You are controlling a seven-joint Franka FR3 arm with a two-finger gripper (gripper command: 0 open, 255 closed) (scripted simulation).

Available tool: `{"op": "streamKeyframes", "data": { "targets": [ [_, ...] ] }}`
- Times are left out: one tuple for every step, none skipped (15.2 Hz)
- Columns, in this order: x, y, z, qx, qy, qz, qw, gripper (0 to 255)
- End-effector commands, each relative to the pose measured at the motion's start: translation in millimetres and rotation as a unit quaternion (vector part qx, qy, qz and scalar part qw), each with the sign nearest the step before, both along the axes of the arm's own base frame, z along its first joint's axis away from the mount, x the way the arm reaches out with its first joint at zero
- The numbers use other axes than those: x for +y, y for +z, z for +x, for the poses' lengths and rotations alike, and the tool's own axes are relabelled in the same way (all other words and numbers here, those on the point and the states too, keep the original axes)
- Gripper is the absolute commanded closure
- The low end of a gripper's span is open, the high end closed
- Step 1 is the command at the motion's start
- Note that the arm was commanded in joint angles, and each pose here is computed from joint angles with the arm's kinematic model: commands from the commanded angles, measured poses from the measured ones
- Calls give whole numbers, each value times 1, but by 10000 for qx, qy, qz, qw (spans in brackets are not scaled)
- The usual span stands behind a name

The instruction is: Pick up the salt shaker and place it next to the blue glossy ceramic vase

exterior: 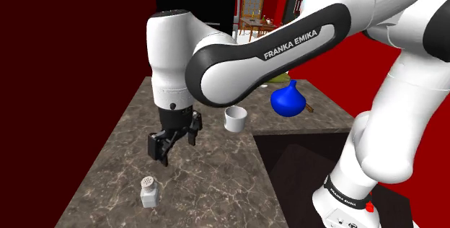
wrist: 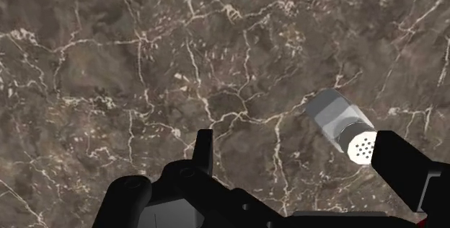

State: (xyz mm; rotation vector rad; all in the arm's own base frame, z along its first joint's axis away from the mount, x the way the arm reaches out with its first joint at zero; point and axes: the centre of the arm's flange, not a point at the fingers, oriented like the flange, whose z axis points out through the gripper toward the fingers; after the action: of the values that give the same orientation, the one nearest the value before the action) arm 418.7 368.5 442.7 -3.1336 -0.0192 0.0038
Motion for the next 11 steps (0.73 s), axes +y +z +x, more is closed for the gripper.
{"op": "streamKeyframes", "data": {
  "targets": [
    [23, -11, 8, -6, -18, -5, 10000, 0],
    [35, -16, 12, -7, -22, -9, 10000, 0],
    [47, -20, 16, -9, -26, -14, 10000, 0],
    [59, -25, 20, -11, -30, -18, 10000, 0],
    [70, -30, 24, -12, -34, -23, 10000, 0],
    [81, -34, 27, -13, -37, -27, 10000, 0],
    [81, -39, 27, -13, -37, -27, 10000, 0],
    [81, -44, 27, -13, -37, -27, 10000, 0],
    [81, -50, 27, -13, -37, -27, 10000, 0],
    [81, -55, 27, -13, -37, -27, 10000, 0],
    [81, -60, 27, -13, -37, -27, 10000, 0]
  ]
}}
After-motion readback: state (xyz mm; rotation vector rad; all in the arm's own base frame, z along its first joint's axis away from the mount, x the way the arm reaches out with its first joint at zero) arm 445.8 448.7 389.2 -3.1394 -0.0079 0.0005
